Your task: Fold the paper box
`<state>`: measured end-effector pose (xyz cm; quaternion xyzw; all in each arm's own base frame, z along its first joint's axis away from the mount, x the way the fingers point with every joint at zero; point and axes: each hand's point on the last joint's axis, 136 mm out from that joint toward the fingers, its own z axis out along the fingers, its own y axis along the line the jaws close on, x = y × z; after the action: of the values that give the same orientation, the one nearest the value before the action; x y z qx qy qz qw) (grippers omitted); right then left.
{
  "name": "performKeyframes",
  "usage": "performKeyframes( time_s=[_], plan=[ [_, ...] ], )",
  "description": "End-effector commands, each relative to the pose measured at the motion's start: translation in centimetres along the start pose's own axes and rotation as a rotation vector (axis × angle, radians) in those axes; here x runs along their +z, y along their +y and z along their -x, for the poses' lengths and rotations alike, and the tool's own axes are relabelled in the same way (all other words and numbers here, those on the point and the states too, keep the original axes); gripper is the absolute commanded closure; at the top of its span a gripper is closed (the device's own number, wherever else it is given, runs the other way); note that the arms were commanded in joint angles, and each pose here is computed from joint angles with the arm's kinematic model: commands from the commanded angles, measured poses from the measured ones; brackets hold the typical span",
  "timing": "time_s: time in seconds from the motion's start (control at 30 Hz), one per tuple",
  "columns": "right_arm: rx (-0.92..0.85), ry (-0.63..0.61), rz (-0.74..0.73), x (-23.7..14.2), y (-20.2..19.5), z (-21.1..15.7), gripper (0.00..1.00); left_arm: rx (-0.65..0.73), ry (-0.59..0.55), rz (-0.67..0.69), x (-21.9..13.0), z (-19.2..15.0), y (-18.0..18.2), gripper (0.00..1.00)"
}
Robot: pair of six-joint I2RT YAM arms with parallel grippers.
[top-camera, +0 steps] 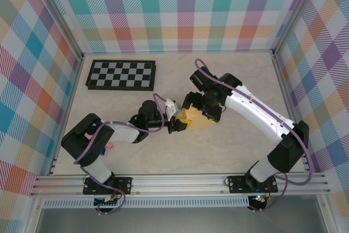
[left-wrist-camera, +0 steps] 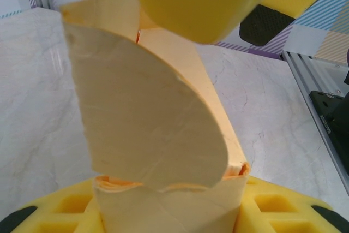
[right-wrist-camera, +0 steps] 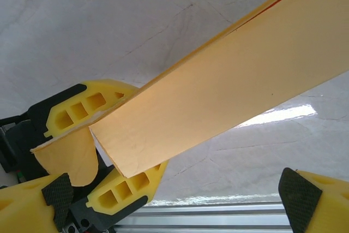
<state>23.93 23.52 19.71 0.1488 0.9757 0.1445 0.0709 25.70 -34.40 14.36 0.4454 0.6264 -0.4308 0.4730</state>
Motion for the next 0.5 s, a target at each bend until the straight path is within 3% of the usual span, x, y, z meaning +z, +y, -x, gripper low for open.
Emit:
performKeyframes(
  time_s=[0.0, 0.23, 0.47],
  plan=[
    [-0.002, 0.058, 0.104, 0.9, 2.5, -1.1, 0.00, 0.027, -0.053, -0.055, 0.8, 2.3, -0.4, 0.58],
    [-0.030, 0.010, 0.176, -1.9, 2.2, 0.5, 0.05, -0.076, -0.013, -0.052, 1.1, 1.1, 1.2, 0.55],
    [-0.285, -0.117, 0.156, 0.3, -0.5, 1.6, 0.14, -0.153, 0.070, -0.088, 2.3, 0.0, 1.6, 0.55]
  ],
)
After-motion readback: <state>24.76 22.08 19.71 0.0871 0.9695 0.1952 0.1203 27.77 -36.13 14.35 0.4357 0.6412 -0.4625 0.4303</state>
